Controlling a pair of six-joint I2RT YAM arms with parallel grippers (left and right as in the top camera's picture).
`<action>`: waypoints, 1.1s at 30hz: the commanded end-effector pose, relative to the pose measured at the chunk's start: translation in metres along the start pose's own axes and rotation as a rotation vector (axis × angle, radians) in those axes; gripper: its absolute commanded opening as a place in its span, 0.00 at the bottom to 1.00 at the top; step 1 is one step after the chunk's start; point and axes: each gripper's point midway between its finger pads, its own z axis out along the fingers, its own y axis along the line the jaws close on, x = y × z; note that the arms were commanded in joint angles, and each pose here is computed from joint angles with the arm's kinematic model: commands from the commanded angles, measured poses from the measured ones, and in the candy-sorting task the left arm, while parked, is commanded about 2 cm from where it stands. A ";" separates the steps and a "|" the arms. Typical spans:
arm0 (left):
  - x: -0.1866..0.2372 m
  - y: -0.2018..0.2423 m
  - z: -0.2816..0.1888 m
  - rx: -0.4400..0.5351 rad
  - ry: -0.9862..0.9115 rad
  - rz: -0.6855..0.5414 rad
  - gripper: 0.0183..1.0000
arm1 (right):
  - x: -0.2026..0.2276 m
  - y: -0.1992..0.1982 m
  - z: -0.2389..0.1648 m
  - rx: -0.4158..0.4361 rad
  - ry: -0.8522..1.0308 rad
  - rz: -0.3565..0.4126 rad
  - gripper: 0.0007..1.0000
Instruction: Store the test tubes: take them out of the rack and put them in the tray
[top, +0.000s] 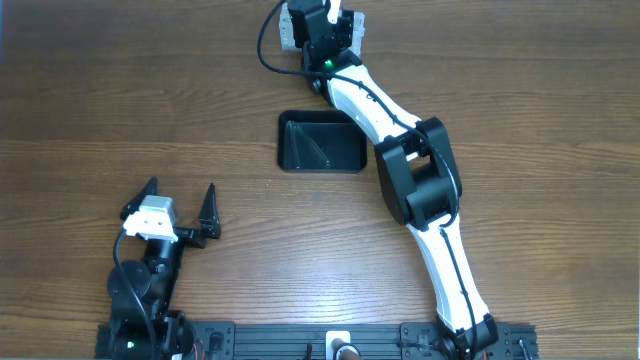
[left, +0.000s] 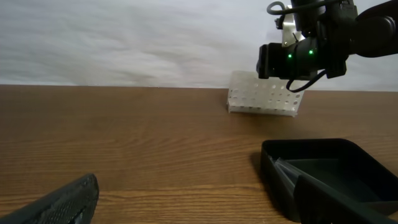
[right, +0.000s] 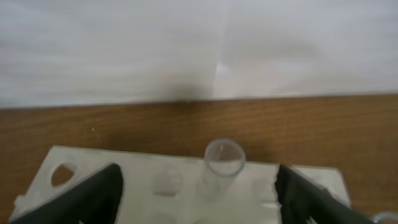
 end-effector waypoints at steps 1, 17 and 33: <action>0.003 0.000 0.000 0.005 0.000 0.017 1.00 | -0.007 -0.006 0.004 0.028 -0.021 0.013 0.60; 0.003 0.000 0.000 0.005 0.000 0.017 1.00 | -0.008 -0.011 0.004 0.052 -0.027 0.014 0.29; 0.003 0.000 0.000 0.005 0.000 0.017 1.00 | -0.008 -0.011 0.004 0.054 -0.028 0.014 0.12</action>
